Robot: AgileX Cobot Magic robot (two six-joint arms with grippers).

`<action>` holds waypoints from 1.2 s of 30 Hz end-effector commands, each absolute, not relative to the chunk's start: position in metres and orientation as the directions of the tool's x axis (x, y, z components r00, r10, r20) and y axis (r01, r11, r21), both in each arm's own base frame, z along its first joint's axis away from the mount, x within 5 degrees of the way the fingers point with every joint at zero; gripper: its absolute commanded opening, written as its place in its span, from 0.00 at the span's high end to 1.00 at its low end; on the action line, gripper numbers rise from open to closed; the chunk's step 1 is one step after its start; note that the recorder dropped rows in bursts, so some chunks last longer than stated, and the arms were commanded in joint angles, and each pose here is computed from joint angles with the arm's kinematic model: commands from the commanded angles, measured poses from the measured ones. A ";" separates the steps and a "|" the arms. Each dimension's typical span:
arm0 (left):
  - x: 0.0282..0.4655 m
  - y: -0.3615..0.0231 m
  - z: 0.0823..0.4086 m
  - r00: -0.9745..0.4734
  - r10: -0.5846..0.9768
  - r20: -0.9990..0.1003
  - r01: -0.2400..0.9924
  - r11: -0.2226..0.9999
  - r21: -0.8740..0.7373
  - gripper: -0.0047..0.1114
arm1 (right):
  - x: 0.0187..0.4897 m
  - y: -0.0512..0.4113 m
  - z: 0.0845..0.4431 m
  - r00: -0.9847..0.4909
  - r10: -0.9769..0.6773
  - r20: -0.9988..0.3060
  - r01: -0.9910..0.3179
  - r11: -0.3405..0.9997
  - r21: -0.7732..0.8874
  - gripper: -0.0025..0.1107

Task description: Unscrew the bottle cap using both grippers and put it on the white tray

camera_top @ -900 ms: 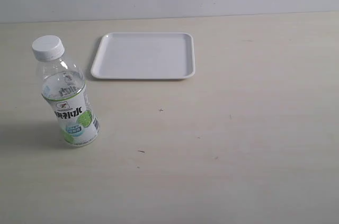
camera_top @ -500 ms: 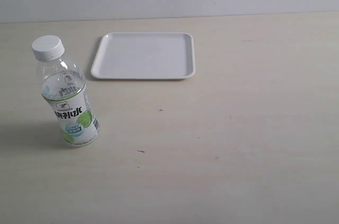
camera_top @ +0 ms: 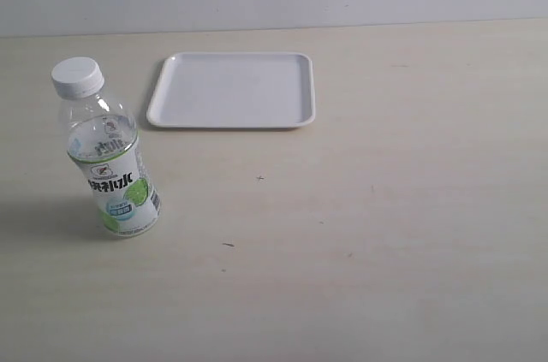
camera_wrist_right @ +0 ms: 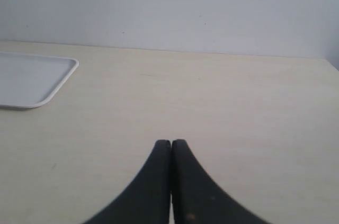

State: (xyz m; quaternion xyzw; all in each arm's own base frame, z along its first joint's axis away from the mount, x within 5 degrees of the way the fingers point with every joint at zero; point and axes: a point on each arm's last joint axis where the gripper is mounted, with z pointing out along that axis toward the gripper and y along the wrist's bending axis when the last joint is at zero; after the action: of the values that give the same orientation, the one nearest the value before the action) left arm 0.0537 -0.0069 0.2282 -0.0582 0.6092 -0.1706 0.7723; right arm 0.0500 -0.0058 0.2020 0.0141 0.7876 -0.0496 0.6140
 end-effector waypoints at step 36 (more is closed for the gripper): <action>0.094 -0.042 0.217 0.073 0.012 -0.997 0.439 0.898 0.044 0.06 | 0.050 -0.006 0.200 -0.243 -0.036 -0.969 0.087 0.994 -0.059 0.98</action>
State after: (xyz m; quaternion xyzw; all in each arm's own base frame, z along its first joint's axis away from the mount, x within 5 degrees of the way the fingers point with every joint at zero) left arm 0.0927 -0.0379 0.2190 0.1546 0.6628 -0.1377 0.7196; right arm 0.0500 -0.0058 0.2020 0.0141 0.7876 -0.0496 0.6140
